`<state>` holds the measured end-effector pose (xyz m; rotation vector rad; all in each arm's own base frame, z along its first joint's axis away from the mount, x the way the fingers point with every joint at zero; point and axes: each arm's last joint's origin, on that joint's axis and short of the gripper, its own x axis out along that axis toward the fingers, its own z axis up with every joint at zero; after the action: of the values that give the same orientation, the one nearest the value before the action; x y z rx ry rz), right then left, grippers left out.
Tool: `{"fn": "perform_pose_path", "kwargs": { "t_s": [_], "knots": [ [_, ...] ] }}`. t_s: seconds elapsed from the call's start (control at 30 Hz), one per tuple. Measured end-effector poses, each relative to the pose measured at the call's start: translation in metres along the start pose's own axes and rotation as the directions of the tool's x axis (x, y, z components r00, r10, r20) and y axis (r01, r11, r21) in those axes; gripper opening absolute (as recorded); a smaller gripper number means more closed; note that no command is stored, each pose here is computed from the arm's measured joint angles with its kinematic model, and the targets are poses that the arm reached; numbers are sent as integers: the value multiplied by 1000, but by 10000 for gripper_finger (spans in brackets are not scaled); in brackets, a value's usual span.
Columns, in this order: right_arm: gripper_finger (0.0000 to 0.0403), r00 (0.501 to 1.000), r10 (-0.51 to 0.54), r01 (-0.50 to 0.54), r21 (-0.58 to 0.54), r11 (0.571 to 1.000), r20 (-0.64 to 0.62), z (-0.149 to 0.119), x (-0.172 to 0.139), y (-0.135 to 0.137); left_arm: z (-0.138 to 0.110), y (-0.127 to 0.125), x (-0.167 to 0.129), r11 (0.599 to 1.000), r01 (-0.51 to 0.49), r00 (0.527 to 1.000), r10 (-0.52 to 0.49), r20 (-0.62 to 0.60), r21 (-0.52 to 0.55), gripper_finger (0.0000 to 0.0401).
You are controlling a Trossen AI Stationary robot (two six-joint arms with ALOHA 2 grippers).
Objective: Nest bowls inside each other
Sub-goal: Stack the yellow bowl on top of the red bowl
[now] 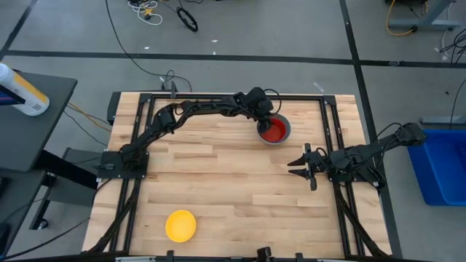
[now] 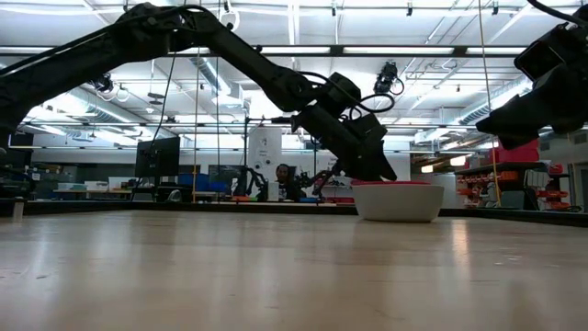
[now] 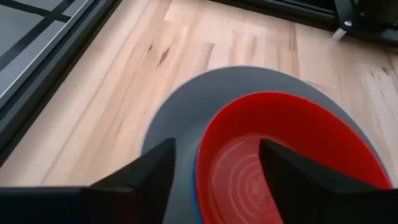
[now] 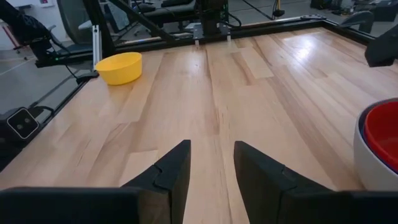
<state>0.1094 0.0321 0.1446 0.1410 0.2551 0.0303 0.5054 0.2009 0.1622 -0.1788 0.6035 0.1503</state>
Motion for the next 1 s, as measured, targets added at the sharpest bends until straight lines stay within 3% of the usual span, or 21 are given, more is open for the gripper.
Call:
{"fn": "perform_pose_path", "kwargs": {
  "t_s": [0.17,0.37,0.6,0.73,0.83,1.0],
  "knots": [
    [130,1000,0,0,0,1000,-1,0,0,0,3,-2,-3,999,41,999,-42,8,27,280],
    [129,999,33,-33,0,999,-11,-1,0,1,30,-16,-41,994,44,999,-42,-16,96,269],
    [132,997,74,-74,13,997,-27,-2,0,2,36,-81,-98,976,103,968,-54,-246,192,253],
    [133,996,89,-88,14,996,-31,-2,0,2,3,-127,-119,969,114,910,-14,-414,218,257],
    [131,994,100,-99,14,995,-34,-2,0,3,-29,-156,-144,976,91,881,14,-473,198,258],
    [131,994,103,-102,16,995,-38,-2,0,3,-88,-199,-197,994,48,895,2,-447,102,254]
  ]
}}
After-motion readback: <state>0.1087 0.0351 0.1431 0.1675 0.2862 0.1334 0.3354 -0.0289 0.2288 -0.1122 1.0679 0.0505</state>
